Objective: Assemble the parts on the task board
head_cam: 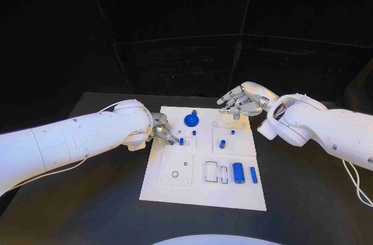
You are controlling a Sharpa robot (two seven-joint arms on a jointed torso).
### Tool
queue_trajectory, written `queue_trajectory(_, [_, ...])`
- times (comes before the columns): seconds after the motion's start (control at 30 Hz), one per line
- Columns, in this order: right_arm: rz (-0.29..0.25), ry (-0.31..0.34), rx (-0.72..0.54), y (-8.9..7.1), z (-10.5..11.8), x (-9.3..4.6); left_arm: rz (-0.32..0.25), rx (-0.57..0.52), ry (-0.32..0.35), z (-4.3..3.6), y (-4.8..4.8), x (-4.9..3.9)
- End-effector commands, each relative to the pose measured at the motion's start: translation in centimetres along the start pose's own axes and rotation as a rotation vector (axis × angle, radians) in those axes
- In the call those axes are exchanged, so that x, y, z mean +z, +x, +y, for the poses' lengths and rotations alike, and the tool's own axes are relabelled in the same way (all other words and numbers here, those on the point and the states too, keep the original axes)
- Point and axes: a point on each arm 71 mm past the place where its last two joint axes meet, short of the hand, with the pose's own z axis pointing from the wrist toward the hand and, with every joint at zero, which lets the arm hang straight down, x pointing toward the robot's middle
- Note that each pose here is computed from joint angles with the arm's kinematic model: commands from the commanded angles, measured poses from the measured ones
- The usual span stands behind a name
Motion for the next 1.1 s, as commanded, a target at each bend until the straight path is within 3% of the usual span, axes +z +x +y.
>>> queue_trajectory(0.03, [0.005, -0.006, -0.001, 0.0, 0.1, 0.0, 0.01, 0.007, -0.019, 0.21, 0.17, 0.09])
queue_trajectory(0.37, [0.004, -0.005, -0.001, -0.1, 0.1, 0.0, -0.03, -0.021, -0.013, 0.6, -0.16, -0.09])
queue_trajectory(0.57, [0.003, -0.003, -0.002, -0.1, 0.0, 0.0, -0.079, -0.132, 0.031, 1.13, -0.6, -0.55])
queue_trajectory(0.73, [0.003, -0.002, -0.002, -0.1, 0.0, 0.0, -0.116, -0.246, 0.133, 0.9, -1.03, -0.96])
queue_trajectory(0.87, [0.002, -0.002, -0.002, -0.1, 0.0, 0.0, -0.152, -0.341, 0.255, 0.37, -1.59, -1.22])
queue_trajectory(1.1, [0.002, -0.002, -0.002, -0.1, 0.0, 0.0, -0.233, -0.351, 0.424, -0.99, -2.48, -1.32])
